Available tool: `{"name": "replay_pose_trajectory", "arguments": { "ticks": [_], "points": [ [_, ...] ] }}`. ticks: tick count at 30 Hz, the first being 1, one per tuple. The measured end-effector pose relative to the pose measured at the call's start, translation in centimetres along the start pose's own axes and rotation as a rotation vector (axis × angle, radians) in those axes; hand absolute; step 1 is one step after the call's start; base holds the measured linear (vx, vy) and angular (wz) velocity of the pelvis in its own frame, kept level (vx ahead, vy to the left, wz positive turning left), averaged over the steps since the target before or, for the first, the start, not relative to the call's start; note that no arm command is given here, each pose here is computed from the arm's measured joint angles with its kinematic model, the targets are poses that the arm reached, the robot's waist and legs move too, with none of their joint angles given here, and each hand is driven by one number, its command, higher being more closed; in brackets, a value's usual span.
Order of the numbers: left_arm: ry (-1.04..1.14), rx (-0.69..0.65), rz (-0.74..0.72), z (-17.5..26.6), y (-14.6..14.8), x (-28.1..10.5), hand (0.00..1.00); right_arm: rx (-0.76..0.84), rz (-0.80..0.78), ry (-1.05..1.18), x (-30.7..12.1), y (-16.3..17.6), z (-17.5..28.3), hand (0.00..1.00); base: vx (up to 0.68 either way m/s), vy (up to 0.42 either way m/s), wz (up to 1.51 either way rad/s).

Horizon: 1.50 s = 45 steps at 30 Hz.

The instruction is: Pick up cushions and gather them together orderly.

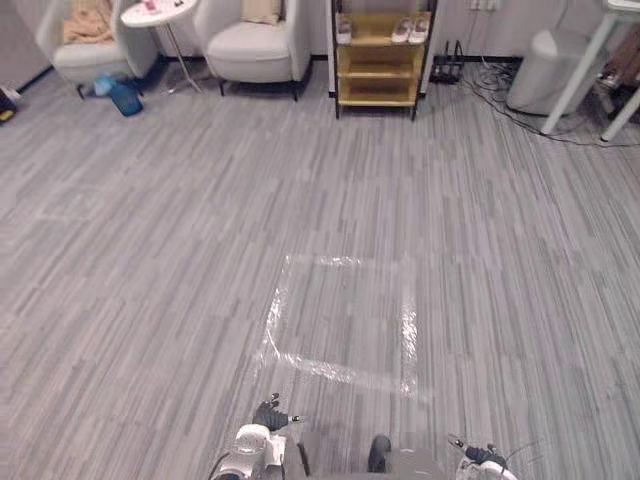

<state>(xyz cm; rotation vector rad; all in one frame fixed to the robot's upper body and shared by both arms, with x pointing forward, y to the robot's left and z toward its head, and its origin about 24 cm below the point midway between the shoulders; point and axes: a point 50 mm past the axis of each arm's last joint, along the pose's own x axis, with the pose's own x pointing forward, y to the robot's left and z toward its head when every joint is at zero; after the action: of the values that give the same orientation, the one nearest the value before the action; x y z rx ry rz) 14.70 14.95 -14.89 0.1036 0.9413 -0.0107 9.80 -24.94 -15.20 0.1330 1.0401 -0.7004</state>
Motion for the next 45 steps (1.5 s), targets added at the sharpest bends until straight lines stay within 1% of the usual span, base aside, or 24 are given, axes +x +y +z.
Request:
{"name": "replay_pose_trajectory", "arguments": {
  "ticks": [2, 4, 9, 13, 16, 18, 19, 22, 27, 32, 34, 37, 42, 45],
  "points": [
    [0.023, 0.012, 0.012, -0.5, 0.6, 0.0, 0.00, -0.009, 0.026, -0.002, -0.1, 0.9, 0.0, 0.00, 0.47, 0.098, -0.09],
    [0.015, 0.005, 0.018, -0.1, 0.8, 0.1, 0.00, -0.010, 0.019, 0.017, -0.2, 0.7, -0.5, 0.00, 0.54, 0.100, 0.10],
    [0.041, 0.027, 0.008, -0.8, 1.2, -0.1, 0.00, -0.011, 0.036, 0.023, -0.3, 1.0, -0.8, 0.00, 0.49, 0.092, -0.04],
    [0.055, 0.058, 0.021, -1.3, 2.0, -0.2, 0.00, -0.009, 0.053, -0.002, -0.2, 1.4, 0.1, 0.00, 0.50, -0.095, 0.00],
    [0.041, 0.064, 0.024, -0.6, 2.1, 0.0, 0.00, -0.037, 0.062, -0.041, -0.1, 1.6, 1.1, 0.00, 0.51, -0.209, 0.05],
    [0.048, 0.066, 0.028, -0.9, 2.3, -0.1, 0.00, -0.080, 0.048, -0.001, -0.3, 0.7, -0.7, 0.00, 0.50, -0.243, 0.32],
    [0.058, 0.049, 0.001, -1.1, 1.1, -0.1, 0.00, -0.083, 0.035, 0.004, -0.1, 0.2, -0.4, 0.00, 0.53, -0.242, 0.16],
    [0.037, -0.001, -0.022, -0.3, -0.2, 0.1, 0.00, -0.080, 0.028, 0.001, 0.0, -0.1, -0.1, 0.00, 0.51, -0.263, 0.07],
    [0.026, 0.003, -0.022, -0.2, -0.3, 0.1, 0.00, -0.093, 0.017, 0.007, 0.1, -0.5, -0.2, 0.00, 0.39, -0.137, 0.19],
    [0.001, 0.035, -0.037, 0.3, -0.5, 0.1, 0.00, -0.092, 0.022, -0.036, 0.2, -0.2, 1.0, 0.00, 0.30, 0.051, -0.14],
    [0.015, 0.038, -0.031, -0.2, -0.2, 0.0, 0.00, -0.101, 0.039, -0.023, 0.0, 0.3, 0.4, 0.00, 0.30, 0.096, -0.18],
    [0.002, 0.047, -0.024, 0.3, 0.1, 0.2, 0.00, -0.107, 0.039, 0.013, 0.0, 0.3, -0.4, 0.00, 0.29, 0.070, 0.21],
    [0.017, 0.065, 0.009, -0.2, 1.7, 0.1, 0.00, -0.086, 0.043, 0.001, 0.0, 0.7, 0.0, 0.00, 0.16, -0.015, 0.20],
    [0.026, 0.064, 0.014, -0.5, 1.9, 0.0, 0.00, -0.085, 0.054, -0.016, 0.0, 1.2, 0.7, 0.00, 0.05, -0.072, 0.09]
  ]
}}
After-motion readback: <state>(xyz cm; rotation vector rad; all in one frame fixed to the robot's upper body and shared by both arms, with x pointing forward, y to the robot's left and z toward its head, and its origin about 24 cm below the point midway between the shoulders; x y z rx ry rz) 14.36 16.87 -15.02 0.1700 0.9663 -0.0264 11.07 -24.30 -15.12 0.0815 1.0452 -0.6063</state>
